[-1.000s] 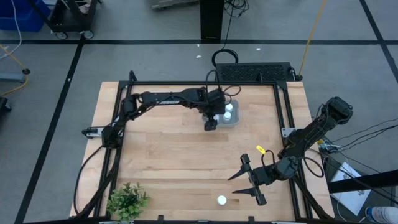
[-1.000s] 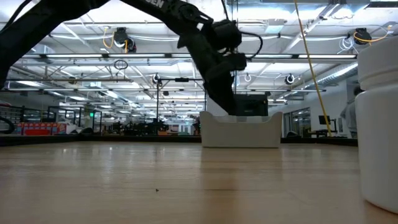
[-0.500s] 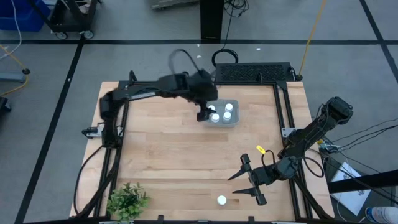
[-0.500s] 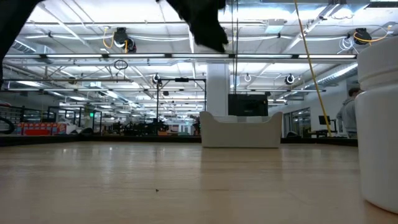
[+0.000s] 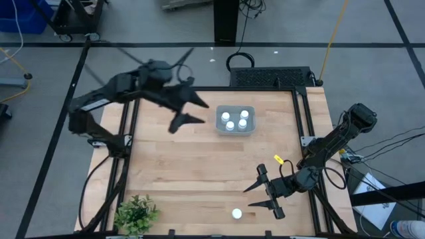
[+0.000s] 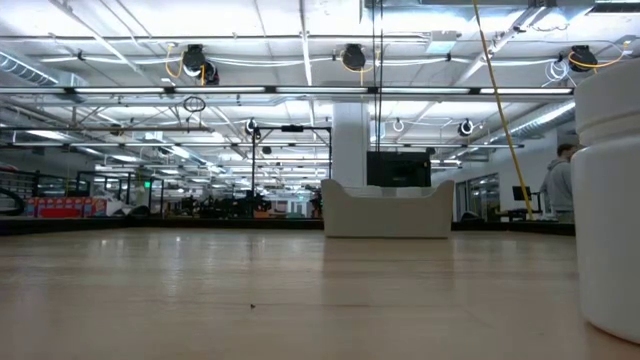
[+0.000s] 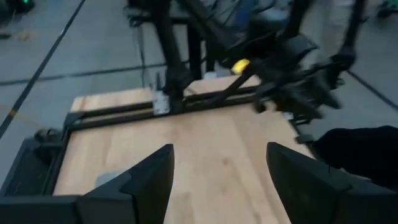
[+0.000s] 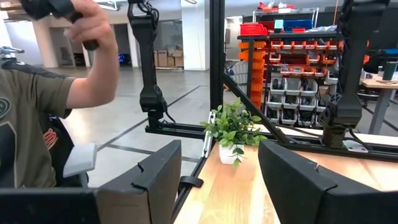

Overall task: Pick and place pill bottles into a basket
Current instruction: Put the white medicine bottle into the gray bin

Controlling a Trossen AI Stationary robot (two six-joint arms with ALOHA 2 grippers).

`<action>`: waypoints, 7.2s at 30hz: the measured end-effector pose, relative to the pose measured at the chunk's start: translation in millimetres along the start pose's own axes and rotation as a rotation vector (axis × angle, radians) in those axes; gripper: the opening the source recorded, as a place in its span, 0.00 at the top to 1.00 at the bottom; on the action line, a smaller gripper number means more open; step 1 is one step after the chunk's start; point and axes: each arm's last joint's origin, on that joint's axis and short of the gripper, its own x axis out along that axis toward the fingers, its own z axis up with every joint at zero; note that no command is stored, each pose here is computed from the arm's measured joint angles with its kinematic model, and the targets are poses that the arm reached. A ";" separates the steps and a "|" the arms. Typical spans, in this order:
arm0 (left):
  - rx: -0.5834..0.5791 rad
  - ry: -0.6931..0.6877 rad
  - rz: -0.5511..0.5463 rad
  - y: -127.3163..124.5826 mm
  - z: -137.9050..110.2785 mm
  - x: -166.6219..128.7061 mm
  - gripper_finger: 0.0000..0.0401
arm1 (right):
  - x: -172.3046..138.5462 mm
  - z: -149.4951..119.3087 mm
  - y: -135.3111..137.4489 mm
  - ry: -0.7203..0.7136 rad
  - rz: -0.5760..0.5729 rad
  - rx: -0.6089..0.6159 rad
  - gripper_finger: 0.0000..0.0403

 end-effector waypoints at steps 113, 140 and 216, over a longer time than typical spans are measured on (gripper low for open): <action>0.000 -0.532 -0.086 -123.7 -243.7 6.3 0.53 | 104.4 -42.9 28.3 0.964 -0.338 0.358 0.27; 0.002 -0.523 -0.086 -123.7 -244.4 6.7 0.53 | 107.4 -74.8 39.5 1.014 -0.373 0.389 0.27; -0.001 -0.518 -0.066 -123.2 -244.8 7.0 0.54 | 77.8 16.8 39.2 0.446 -0.653 -0.244 0.57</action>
